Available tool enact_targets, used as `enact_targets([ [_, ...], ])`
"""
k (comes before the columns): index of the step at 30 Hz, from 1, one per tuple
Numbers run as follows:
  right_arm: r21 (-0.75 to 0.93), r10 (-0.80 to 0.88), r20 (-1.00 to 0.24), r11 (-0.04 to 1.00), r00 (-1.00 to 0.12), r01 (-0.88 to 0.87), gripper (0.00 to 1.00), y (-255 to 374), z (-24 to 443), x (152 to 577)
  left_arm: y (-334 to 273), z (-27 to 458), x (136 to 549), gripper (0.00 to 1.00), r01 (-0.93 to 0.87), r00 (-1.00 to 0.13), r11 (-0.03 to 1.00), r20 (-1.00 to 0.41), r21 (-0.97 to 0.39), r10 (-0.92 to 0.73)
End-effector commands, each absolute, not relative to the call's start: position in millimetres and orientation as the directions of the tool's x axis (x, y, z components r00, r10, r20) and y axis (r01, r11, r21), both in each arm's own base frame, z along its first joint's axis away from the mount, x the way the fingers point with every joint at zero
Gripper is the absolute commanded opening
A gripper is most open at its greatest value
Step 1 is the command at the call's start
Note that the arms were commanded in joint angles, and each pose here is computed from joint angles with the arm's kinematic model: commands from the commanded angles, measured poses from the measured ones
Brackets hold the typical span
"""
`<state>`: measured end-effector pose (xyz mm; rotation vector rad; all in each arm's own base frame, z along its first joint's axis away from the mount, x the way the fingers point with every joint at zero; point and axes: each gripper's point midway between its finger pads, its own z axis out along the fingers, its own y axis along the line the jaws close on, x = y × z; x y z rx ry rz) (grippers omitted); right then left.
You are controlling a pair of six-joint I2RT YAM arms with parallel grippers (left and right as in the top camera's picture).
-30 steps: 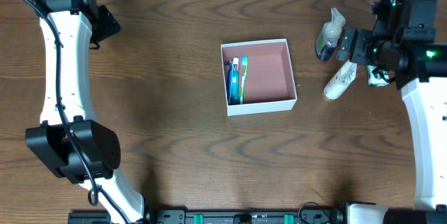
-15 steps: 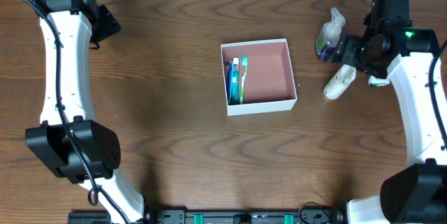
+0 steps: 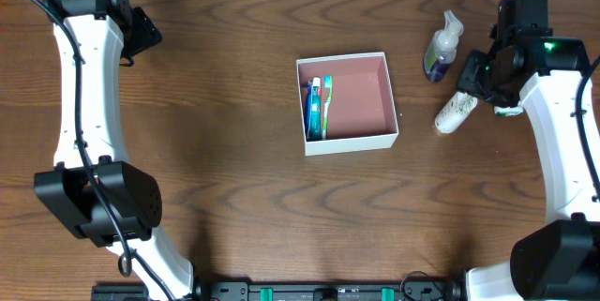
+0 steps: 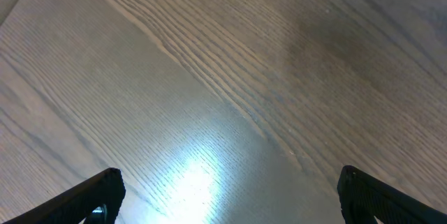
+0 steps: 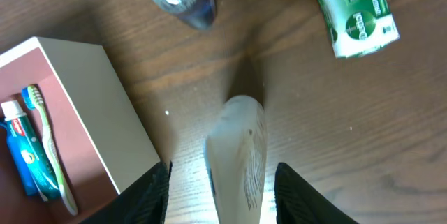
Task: Pack container
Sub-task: 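Lower the right gripper and grasp the white lotion tube, then lift the lotion tube and carry it over the white box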
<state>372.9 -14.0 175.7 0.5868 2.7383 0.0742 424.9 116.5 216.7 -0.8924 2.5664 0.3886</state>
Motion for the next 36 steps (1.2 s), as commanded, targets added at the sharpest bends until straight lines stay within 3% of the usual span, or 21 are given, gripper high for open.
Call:
enact_targets([
  [1, 0.12, 0.427, -0.309, 0.904, -0.85, 0.411, 0.47, -10, 177, 374, 119, 212, 423, 0.98, -0.634, -0.73, 0.758, -0.44, 0.151, -0.523],
  [9, 0.119, 0.443, -0.293, 0.896, -0.847, 0.428, 0.42, -10, 175, 370, 119, 212, 423, 0.98, -0.634, -0.73, 0.758, -0.44, 0.151, -0.523],
  [18, 0.134, 0.46, -0.307, 0.888, -0.833, 0.441, 0.01, -10, 177, 375, 119, 212, 423, 0.98, -0.634, -0.73, 0.758, -0.44, 0.151, -0.523],
  [25, 0.274, 0.445, -0.352, 0.89, -0.824, 0.364, 0.01, 11, 209, 395, 119, 212, 423, 0.98, -0.634, -0.73, 0.758, -0.44, 0.151, -0.523],
  [36, 0.419, 0.361, -0.621, 0.903, -0.696, 0.094, 0.01, 38, 358, 424, 119, 212, 423, 0.98, -0.634, -0.73, 0.758, -0.44, 0.151, -0.523],
])
